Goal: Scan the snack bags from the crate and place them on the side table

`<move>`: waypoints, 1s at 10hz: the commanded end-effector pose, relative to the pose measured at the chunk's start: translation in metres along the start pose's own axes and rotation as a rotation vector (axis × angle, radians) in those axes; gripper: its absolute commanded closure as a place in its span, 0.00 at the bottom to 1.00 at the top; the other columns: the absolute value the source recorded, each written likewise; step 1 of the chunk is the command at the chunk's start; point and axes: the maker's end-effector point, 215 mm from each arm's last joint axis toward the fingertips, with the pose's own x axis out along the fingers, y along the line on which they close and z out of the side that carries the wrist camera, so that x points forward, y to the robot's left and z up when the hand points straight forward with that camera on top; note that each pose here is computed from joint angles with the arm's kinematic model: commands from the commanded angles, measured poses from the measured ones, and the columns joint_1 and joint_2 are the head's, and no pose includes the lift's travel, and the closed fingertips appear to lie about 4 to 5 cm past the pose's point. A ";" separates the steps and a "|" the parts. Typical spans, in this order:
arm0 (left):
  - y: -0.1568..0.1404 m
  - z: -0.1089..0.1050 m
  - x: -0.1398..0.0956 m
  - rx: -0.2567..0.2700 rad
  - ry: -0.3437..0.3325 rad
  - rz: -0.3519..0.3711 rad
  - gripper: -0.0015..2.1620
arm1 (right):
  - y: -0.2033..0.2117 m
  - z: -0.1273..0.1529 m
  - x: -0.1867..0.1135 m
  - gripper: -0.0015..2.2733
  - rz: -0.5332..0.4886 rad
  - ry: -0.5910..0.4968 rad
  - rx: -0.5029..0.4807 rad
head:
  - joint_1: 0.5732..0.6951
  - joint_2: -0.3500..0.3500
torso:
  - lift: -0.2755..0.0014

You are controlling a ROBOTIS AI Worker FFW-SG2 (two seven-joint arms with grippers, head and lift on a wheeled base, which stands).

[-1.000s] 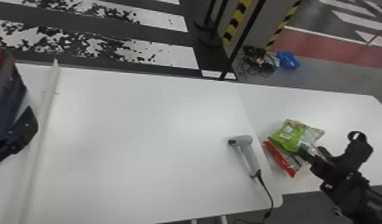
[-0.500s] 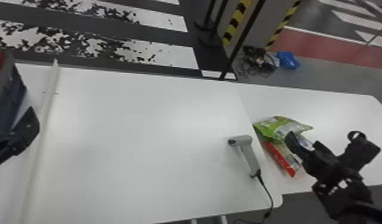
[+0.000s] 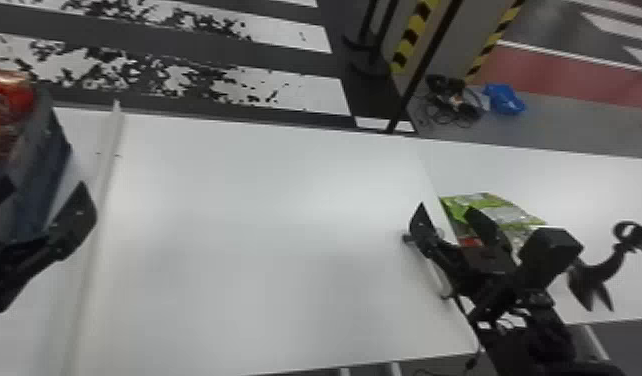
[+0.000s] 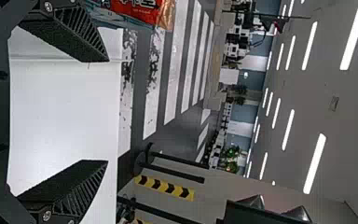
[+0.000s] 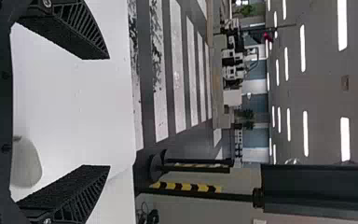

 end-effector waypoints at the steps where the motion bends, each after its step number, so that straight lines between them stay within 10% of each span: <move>1: -0.005 -0.001 0.001 -0.004 -0.002 -0.006 0.05 | 0.059 -0.010 0.002 0.02 0.074 -0.018 -0.033 | 1.00 0.19 | 0.66; 10: 0.016 -0.018 0.010 0.038 0.011 -0.003 0.06 | 0.122 -0.005 -0.008 0.02 0.088 -0.144 -0.003 | 1.00 0.43 | 0.66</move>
